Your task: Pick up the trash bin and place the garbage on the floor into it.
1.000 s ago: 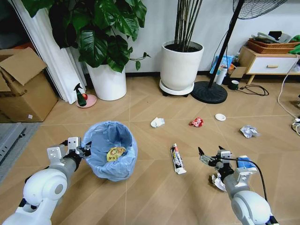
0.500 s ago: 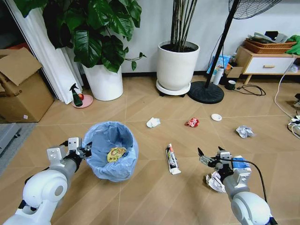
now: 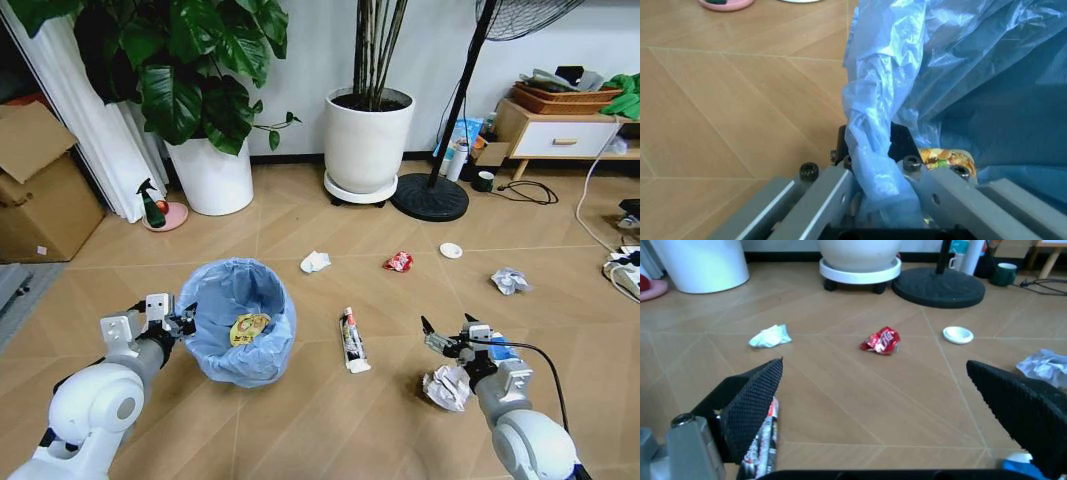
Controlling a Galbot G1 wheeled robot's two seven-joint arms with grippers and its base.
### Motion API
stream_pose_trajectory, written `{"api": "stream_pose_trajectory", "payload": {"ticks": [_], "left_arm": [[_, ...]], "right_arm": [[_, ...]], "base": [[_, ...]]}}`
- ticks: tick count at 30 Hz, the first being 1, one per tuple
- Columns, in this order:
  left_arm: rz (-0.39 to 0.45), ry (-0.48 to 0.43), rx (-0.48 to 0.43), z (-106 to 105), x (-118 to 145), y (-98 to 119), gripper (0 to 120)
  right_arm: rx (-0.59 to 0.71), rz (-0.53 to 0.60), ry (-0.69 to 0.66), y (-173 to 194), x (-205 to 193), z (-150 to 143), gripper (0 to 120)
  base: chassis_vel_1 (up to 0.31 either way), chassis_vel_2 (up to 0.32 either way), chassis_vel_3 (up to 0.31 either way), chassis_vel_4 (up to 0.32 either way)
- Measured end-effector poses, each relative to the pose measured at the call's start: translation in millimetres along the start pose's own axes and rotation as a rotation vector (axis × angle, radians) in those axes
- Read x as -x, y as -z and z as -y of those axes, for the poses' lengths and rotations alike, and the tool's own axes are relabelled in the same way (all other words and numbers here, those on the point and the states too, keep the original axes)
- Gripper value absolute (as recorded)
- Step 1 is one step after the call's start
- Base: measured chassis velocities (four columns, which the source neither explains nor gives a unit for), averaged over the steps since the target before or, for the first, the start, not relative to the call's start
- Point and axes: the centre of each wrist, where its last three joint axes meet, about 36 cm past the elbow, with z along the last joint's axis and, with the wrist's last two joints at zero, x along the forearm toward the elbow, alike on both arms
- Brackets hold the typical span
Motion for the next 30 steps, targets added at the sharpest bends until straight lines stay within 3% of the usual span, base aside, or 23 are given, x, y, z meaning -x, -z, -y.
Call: {"api": "stream_pose_trajectory", "payload": {"ticks": [20,30], "left_arm": [[-0.002,-0.002,0.0,2,-3,-2,0],[-0.001,-0.001,0.001,3,-5,-3,0]], "right_arm": [[-0.008,-0.022,0.001,-11,-2,2,100],[-0.043,-0.108,0.066,-49,1,15,100]], "base": [[-0.085,-0.088,0.089,0.081],[-0.025,-0.022,0.025,0.02]]}}
